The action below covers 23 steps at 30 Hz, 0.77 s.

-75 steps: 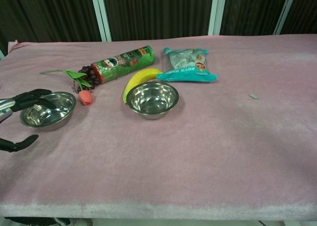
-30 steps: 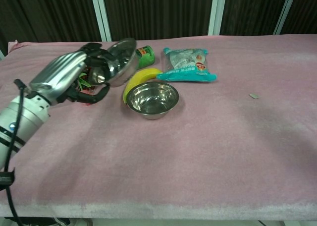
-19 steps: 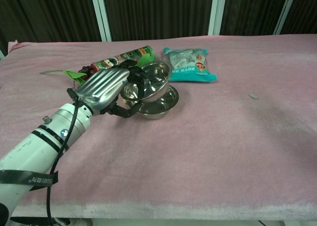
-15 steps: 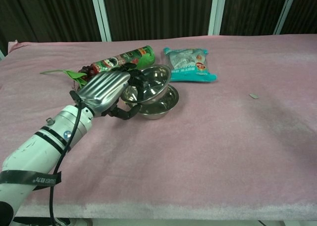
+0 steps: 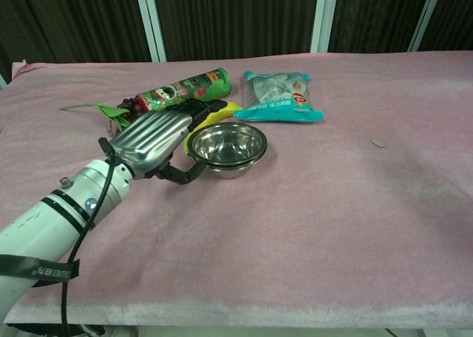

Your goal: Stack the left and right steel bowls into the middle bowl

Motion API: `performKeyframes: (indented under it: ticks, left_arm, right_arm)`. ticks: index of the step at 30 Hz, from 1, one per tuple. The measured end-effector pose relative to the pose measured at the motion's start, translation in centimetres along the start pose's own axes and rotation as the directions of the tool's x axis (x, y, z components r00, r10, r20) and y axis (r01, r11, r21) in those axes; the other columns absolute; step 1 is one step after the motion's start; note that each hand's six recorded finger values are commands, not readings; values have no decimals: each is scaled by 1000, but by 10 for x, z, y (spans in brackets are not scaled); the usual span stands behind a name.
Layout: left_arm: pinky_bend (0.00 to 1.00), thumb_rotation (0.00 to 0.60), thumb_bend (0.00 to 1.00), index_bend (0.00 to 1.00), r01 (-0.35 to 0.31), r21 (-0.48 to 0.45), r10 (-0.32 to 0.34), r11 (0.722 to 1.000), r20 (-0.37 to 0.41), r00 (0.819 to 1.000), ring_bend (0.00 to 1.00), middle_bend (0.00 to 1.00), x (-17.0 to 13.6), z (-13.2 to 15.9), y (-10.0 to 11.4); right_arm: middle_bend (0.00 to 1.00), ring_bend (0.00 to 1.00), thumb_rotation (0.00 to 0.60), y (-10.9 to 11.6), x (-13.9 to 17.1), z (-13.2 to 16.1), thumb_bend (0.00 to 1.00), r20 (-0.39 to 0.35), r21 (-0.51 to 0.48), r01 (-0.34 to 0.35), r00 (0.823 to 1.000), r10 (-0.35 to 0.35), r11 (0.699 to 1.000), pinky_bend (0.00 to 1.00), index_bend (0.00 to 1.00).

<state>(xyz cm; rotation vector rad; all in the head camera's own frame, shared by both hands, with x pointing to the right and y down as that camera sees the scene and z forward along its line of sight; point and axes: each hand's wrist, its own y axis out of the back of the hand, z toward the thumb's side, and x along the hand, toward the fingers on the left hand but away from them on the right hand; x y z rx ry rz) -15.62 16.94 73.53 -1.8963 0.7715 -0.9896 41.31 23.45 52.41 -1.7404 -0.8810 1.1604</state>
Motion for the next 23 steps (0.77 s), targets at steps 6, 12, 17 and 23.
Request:
performKeyframes:
  ticks: [6, 12, 17, 23]
  left_arm:
    - [127, 600, 387, 0, 12, 35, -13, 999, 7, 1000, 0, 0, -30, -21, 27]
    - [127, 600, 379, 0, 107, 70, -99, 992, -106, 989, 0, 0, -99, -78, 76]
    - [117, 600, 384, 0, 85, 99, -48, 992, -329, 943, 0, 0, -193, -140, 122]
    - [114, 600, 393, 0, 5, 43, 13, 999, -396, 918, 0, 0, -249, -157, 142]
  right_arm:
    - [0, 0, 600, 1, 4, 1, 388, 17, 9, -2, 1000, 2, 1000, 0, 0]
    - [0, 0, 600, 0, 8, 2, 389, 61, 33, -13, 998, 11, 999, 0, 0]
    - [0, 0, 600, -2, 12, -5, 388, 144, 83, -8, 990, -4, 997, 0, 0]
    - [0, 0, 600, -12, 10, -14, 389, 241, 108, -40, 970, 12, 993, 0, 0]
